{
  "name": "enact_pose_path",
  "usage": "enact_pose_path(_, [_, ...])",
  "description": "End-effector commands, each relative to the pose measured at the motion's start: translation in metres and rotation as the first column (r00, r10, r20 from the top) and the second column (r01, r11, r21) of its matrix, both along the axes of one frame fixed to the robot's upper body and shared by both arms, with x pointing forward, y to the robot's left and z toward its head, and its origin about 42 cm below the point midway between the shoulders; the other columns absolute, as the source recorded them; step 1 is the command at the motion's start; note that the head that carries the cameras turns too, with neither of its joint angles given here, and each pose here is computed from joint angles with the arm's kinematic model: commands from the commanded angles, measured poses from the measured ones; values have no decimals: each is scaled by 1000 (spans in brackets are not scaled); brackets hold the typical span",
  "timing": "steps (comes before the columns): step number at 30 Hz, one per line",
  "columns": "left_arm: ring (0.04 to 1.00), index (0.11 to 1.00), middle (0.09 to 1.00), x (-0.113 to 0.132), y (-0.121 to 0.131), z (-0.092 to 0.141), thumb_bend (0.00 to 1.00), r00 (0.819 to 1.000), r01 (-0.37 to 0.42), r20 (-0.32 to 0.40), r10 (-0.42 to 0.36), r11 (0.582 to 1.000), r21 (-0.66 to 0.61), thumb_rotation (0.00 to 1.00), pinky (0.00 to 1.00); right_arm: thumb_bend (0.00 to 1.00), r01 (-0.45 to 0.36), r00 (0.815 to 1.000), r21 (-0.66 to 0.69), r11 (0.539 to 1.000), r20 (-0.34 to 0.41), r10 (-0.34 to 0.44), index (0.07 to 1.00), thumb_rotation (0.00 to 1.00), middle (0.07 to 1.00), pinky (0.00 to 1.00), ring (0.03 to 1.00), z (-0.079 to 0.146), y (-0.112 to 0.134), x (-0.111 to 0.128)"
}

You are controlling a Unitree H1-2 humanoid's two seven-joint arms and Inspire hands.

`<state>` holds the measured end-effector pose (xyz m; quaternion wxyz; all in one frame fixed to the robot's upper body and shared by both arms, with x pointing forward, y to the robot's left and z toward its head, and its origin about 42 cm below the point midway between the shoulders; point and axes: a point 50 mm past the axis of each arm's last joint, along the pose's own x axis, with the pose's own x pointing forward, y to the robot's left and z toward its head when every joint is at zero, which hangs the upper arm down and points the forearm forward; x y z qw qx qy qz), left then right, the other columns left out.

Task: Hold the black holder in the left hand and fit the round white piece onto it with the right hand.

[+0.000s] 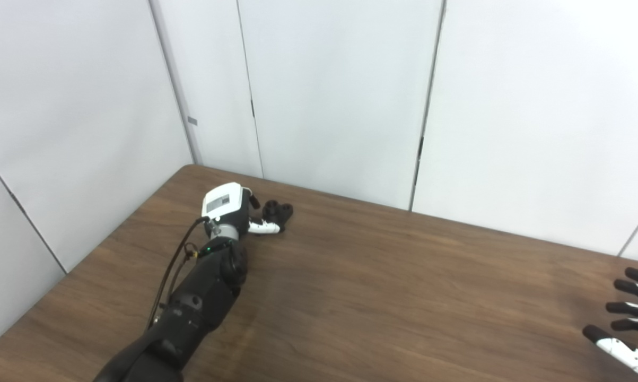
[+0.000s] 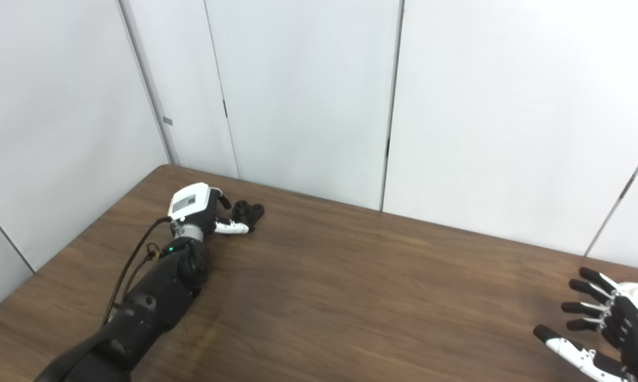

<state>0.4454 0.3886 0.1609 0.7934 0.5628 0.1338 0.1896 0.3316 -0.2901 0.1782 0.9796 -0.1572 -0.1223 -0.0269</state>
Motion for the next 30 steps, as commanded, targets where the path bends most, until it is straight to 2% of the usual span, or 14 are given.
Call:
enact_pose_path(1, [885,621,863,14,10,31,889,998,6,66,-9,999,50,328,692,613,-3,997,-12,1000,79,4,792,161,754,499,617,22,1,2])
enact_pose_path(8, [895,610,861,19,11,29,855,999,14,49,-15,999,34,305,703,613,0,997,-4,1000,78,0,790,151,755,497,614,23,-1,-1])
enact_pose_path(13, [844,520,808,16,14,25,825,999,39,30,-40,999,30,220,674,605,4,997,-6,1000,74,-4,793,159,757,499,621,23,-2,-3])
enact_pose_path(14, [824,502,792,15,14,24,678,999,43,25,-44,999,32,148,656,599,5,997,-7,1000,73,-5,794,147,760,505,624,23,-2,-3])
enact_pose_path(15, [811,491,781,15,15,24,587,998,51,23,-52,998,31,104,644,596,6,997,-7,1000,72,-5,794,140,761,509,626,23,-2,-2])
enact_pose_path(17, [781,485,761,13,17,23,541,998,60,21,-60,998,32,79,617,594,4,997,-6,1000,76,-3,797,136,763,510,626,24,-3,-1])
enact_pose_path(22, [760,481,750,11,17,22,525,997,67,26,-67,998,19,70,594,592,9,997,-12,1000,74,-9,799,131,763,522,633,26,-4,1])
enact_pose_path(30, [786,481,766,3,11,15,525,989,136,51,-135,991,-6,68,643,591,4,996,-14,1000,87,-2,803,127,764,524,627,27,-5,5])
